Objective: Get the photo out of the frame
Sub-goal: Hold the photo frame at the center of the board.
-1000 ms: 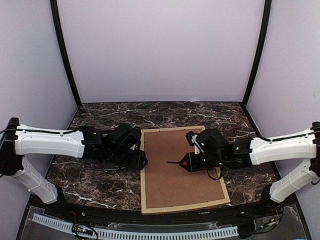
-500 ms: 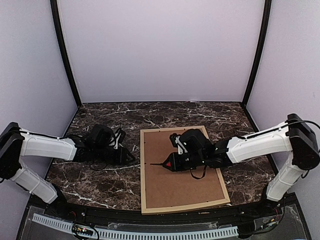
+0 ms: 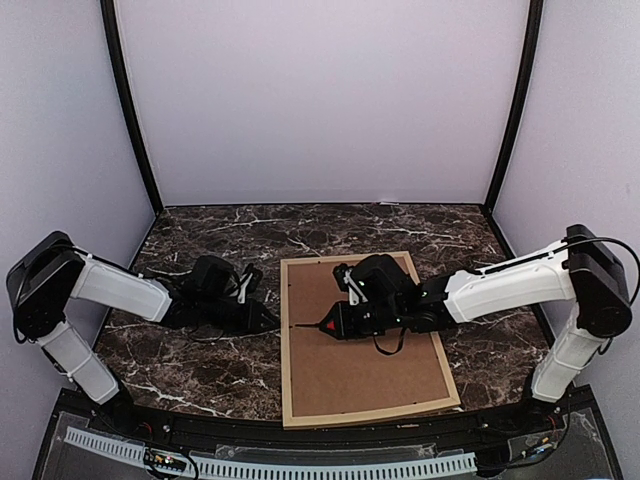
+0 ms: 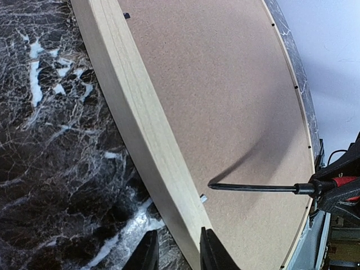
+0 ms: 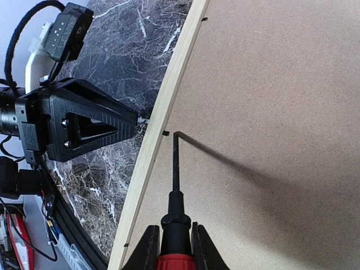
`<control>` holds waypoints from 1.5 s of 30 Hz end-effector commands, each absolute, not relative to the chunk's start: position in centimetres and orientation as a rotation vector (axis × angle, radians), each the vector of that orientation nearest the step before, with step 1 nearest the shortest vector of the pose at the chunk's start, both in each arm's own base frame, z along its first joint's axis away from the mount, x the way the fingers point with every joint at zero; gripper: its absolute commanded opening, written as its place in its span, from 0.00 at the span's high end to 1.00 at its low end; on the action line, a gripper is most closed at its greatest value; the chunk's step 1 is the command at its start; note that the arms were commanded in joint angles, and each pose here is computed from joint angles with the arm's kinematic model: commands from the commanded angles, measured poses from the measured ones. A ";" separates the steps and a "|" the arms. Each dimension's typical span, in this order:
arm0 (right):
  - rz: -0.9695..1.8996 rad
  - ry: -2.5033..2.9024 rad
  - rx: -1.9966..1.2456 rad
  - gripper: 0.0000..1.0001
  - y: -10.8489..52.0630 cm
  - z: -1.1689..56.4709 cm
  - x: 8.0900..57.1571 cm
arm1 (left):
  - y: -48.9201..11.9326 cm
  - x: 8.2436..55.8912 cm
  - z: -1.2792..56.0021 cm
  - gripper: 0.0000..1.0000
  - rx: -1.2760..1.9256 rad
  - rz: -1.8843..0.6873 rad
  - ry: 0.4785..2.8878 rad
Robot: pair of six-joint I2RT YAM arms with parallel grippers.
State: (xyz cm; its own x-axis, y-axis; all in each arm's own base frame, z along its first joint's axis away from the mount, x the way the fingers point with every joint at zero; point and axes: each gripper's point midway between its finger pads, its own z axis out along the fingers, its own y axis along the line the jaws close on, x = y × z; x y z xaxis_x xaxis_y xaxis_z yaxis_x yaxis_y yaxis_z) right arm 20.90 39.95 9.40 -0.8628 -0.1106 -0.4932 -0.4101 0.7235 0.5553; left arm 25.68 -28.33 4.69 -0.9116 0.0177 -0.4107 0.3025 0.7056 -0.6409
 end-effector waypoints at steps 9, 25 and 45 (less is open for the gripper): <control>1.020 2.479 -0.399 1.00 40.9 10.4 20.9 | -29.5 26.4 4.8 0.77 0.281 -1.114 2.508; 1.030 2.485 -0.407 1.00 41.5 9.8 20.8 | -29.9 26.3 4.2 0.81 0.283 -1.140 2.516; 1.314 2.350 -0.458 1.00 44.7 13.6 19.8 | -29.9 25.5 2.2 0.87 0.284 -1.168 2.555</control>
State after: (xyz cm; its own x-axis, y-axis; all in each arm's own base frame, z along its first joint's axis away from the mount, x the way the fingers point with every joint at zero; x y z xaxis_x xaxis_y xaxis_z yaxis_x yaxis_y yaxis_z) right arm 20.62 40.93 9.52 -0.8871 -0.0939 -0.4519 -0.3877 0.6829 0.6191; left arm 26.16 -29.79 3.62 -0.9225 0.0282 -0.3849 0.3118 0.6422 -0.7003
